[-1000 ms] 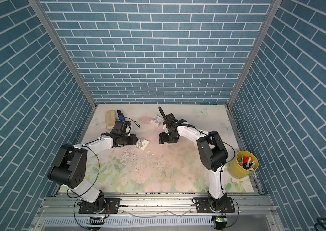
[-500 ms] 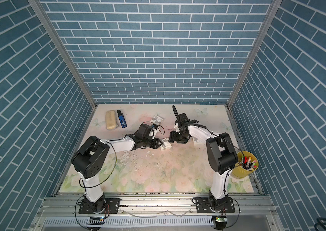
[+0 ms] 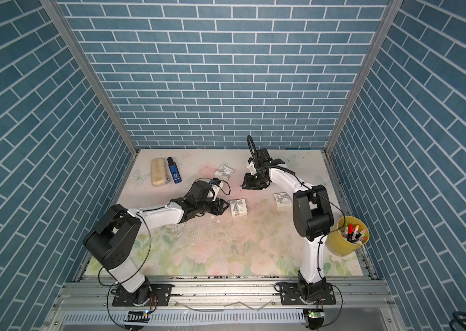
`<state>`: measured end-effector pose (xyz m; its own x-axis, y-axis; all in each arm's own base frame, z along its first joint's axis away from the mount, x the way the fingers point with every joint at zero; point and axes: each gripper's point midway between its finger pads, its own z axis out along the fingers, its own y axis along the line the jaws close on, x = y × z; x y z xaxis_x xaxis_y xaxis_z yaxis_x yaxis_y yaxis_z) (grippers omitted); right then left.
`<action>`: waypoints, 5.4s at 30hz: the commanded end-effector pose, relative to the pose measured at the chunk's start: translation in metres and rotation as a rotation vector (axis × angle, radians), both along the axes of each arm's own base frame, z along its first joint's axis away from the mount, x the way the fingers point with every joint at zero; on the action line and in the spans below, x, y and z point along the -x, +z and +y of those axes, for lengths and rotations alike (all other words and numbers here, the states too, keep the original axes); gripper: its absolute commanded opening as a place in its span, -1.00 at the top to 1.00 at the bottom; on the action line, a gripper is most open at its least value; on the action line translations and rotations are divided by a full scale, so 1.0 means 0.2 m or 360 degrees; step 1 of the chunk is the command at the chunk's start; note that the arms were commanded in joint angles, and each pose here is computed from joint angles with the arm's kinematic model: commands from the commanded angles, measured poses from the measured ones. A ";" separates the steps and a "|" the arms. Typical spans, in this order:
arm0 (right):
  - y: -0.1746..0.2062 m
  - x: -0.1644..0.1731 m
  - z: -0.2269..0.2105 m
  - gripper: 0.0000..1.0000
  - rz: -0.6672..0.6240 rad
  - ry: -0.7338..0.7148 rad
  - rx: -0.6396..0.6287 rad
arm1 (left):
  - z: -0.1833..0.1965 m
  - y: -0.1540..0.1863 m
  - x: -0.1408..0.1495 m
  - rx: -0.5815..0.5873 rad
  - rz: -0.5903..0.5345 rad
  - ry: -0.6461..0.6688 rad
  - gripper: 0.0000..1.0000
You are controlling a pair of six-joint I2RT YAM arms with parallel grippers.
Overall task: Take the necklace out of the lift-off lid jewelry box
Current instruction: Move the jewelry box to the center of the board, then pick up the jewelry box from the center of the board, then open the lid on the jewelry box.
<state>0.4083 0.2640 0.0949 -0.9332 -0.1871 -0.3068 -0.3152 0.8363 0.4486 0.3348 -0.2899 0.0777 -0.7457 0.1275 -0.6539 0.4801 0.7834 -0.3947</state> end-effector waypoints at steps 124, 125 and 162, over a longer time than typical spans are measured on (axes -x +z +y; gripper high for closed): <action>0.15 0.69 -0.02 -0.43 0.0428 0.0416 -0.0272 | -0.34 0.13 0.25 0.0039 -0.0969 -0.0764 -0.89; 0.15 0.70 -0.03 -0.43 0.0432 0.0420 -0.0267 | -0.34 0.14 0.25 0.0048 -0.0971 -0.0766 -0.86; 0.23 0.66 -0.16 -0.48 0.0435 0.0353 -0.0224 | -0.30 0.11 0.28 0.0083 -0.0918 -0.0722 -0.02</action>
<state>0.2800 0.2405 0.1254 -0.9409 -0.3345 -0.0530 -0.2840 0.6941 0.6615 0.2755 -0.3535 0.0939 -0.1717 0.3228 -0.9307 0.9043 0.4264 -0.0190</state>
